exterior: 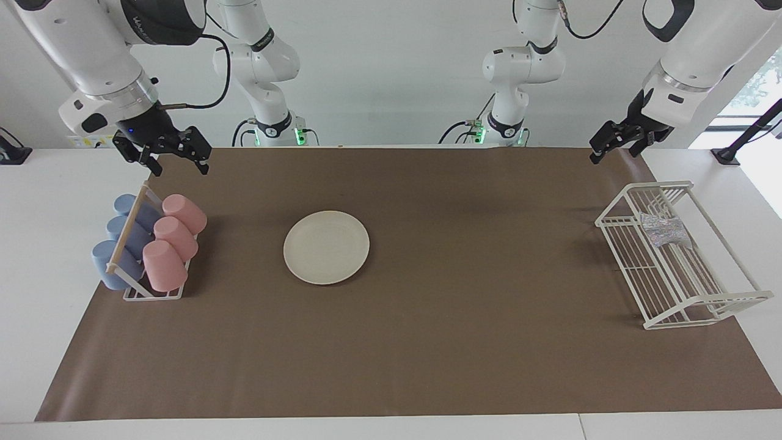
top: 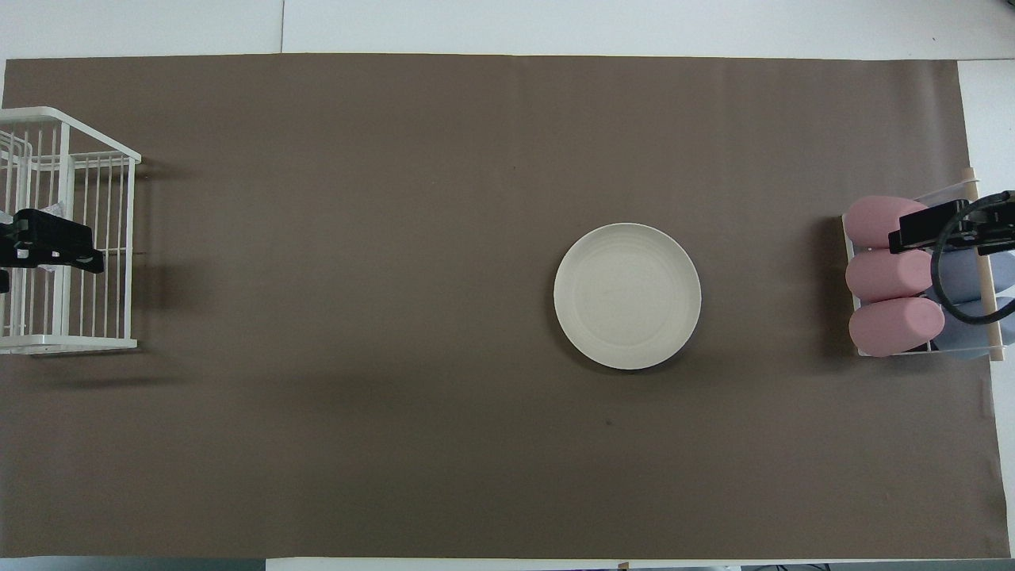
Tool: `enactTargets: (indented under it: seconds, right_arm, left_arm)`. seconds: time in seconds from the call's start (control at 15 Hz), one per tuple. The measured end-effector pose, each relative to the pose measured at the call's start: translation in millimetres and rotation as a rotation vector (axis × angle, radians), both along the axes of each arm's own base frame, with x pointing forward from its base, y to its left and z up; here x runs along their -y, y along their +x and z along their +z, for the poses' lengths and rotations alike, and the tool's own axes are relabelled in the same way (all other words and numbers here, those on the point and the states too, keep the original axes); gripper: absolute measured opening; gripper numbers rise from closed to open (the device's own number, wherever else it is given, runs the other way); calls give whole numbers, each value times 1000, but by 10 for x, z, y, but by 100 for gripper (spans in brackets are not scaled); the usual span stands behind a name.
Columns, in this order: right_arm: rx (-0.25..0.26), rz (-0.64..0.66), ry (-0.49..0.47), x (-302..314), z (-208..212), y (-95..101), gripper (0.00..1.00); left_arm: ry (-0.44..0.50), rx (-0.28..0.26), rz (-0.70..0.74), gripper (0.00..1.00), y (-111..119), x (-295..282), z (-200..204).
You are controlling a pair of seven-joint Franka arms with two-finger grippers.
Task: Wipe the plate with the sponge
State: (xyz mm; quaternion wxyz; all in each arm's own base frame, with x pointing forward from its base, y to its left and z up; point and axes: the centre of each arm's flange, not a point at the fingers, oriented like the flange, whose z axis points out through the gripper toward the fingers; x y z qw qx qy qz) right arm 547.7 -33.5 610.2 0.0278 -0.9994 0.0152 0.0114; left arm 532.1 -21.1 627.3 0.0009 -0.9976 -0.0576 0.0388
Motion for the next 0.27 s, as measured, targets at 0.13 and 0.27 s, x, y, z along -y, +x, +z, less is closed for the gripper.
enactTargets:
  seconds: [0.13, 0.27]
  right_arm:
    - [0, 0, 0, 0, 0, 0, 100]
    - [0, 0, 0, 0, 0, 0, 100]
  left_arm:
    - [17, 3, -14, 100, 2, -2, 4]
    - [19, 4, -19, 100, 3, -2, 8]
